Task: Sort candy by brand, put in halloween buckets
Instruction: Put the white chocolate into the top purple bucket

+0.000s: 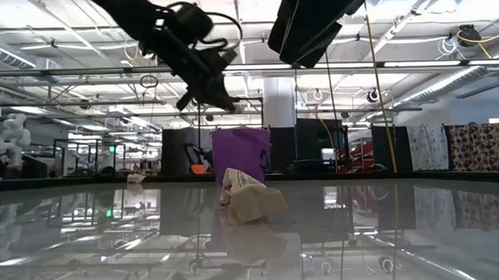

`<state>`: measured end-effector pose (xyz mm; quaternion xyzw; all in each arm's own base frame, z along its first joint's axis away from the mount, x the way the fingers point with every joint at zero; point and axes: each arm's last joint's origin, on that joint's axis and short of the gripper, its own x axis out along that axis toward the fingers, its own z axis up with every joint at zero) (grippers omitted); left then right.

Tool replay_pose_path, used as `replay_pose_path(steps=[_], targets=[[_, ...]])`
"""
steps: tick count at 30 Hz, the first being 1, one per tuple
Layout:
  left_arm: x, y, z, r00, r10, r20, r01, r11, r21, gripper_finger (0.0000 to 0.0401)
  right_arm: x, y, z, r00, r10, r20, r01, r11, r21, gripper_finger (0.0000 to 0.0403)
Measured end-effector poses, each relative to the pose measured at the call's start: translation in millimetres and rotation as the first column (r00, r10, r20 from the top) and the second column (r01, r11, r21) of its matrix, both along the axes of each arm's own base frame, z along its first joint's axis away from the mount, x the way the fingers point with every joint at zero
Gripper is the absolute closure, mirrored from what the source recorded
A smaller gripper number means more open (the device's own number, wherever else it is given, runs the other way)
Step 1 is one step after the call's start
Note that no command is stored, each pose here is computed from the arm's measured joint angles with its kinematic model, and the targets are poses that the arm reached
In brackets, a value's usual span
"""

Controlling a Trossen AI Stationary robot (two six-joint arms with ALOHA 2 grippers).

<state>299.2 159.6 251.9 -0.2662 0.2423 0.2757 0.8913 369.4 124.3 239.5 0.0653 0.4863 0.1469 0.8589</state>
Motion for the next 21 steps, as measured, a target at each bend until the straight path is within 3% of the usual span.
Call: replay_pose_path(steps=[4, 12, 21], targets=[[7, 5, -3, 0.995, -0.031, -0.095, 0.031, 1.000, -0.002, 0.0397, 0, 0, 0, 0.999, -0.033, -0.011, 0.033, 0.999, 0.014, 0.0342], [8, 9, -2, 0.990, -0.055, -0.132, 0.063, 0.996, 0.059, 0.0358, 4, -5, 1, 0.992, -0.119, 0.041, 0.121, 0.992, -0.037, 0.0342], [-3, 23, -2, 0.986, -0.010, -0.169, 0.022, 0.997, 0.068, 0.0271, 8, -11, 3, 0.987, -0.146, 0.063, 0.147, 0.989, -0.020, 0.0342]])
